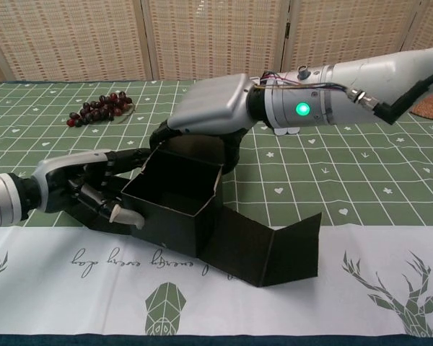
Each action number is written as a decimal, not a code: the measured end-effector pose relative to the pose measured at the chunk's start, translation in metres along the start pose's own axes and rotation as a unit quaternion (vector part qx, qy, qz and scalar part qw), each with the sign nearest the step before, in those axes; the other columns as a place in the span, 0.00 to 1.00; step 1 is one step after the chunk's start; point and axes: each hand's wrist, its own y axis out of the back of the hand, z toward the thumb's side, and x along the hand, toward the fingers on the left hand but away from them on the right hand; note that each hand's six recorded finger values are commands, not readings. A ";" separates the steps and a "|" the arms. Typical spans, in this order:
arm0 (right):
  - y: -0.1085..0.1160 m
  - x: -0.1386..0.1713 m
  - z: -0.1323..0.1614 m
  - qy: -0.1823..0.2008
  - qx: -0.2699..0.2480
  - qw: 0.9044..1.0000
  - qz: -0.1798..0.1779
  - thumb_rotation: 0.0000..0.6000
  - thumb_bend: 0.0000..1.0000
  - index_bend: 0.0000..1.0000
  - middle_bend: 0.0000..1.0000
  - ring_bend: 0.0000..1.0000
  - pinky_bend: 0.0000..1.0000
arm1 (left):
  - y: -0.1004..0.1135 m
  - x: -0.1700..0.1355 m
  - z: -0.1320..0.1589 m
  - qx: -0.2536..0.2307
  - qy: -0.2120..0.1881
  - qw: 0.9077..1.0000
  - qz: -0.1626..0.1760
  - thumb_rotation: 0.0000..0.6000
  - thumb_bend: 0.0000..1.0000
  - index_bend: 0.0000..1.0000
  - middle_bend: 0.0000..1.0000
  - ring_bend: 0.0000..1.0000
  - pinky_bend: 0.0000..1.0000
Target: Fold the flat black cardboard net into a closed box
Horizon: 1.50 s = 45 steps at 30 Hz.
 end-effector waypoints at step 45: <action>0.013 0.007 -0.004 -0.039 -0.069 0.994 -0.070 1.00 0.47 0.00 0.00 0.72 1.00 | 0.005 0.004 -0.003 -0.038 0.010 0.999 0.019 1.00 0.12 0.23 0.21 0.41 0.49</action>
